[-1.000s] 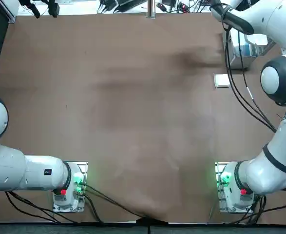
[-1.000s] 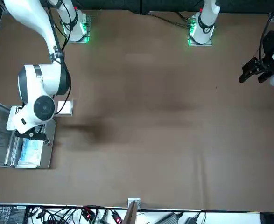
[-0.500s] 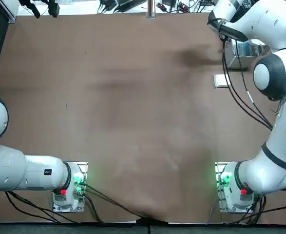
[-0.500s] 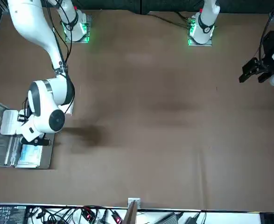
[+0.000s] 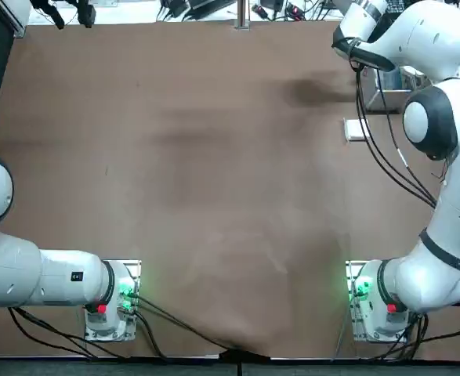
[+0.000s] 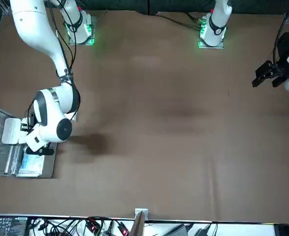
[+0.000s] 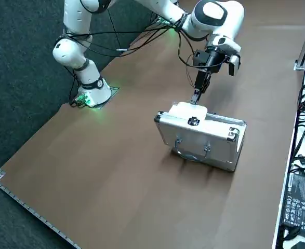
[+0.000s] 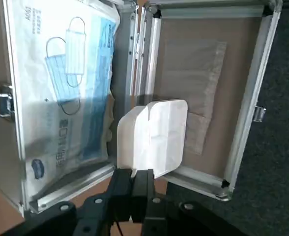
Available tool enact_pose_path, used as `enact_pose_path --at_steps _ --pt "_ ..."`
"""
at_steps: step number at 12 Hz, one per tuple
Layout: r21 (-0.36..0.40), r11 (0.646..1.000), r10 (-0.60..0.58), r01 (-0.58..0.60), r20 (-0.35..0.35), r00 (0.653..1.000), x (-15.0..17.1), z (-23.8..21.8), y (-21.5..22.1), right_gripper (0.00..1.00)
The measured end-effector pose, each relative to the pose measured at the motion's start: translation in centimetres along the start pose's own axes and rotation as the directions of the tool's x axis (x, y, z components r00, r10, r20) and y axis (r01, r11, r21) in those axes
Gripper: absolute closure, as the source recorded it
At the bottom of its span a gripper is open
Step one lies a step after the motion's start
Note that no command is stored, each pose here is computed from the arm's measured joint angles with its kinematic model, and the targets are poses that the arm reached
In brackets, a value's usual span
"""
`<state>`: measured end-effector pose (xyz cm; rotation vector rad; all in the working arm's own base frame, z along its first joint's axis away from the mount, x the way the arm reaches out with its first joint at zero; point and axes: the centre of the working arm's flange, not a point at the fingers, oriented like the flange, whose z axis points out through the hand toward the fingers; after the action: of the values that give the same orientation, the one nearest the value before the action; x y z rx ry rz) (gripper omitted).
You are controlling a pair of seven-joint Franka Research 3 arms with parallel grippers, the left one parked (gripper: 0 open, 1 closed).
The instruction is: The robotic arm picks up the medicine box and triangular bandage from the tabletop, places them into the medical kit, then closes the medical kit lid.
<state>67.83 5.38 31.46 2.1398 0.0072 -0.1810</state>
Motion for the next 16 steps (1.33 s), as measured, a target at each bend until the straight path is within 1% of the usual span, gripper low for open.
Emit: enact_pose_path --at_steps 10,13,14,16 --pt "0.022 1.0 0.014 -0.013 -0.013 1.0 1.3 3.0 -2.6 0.98" --pt "0.026 1.0 0.009 -0.009 -0.011 1.0 1.4 4.0 -3.6 0.96" --pt "0.026 1.0 0.006 -0.006 -0.008 1.0 1.4 4.4 -3.8 0.9" --pt "0.025 1.0 0.001 -0.001 0.0 1.0 1.4 4.9 -4.0 0.68"
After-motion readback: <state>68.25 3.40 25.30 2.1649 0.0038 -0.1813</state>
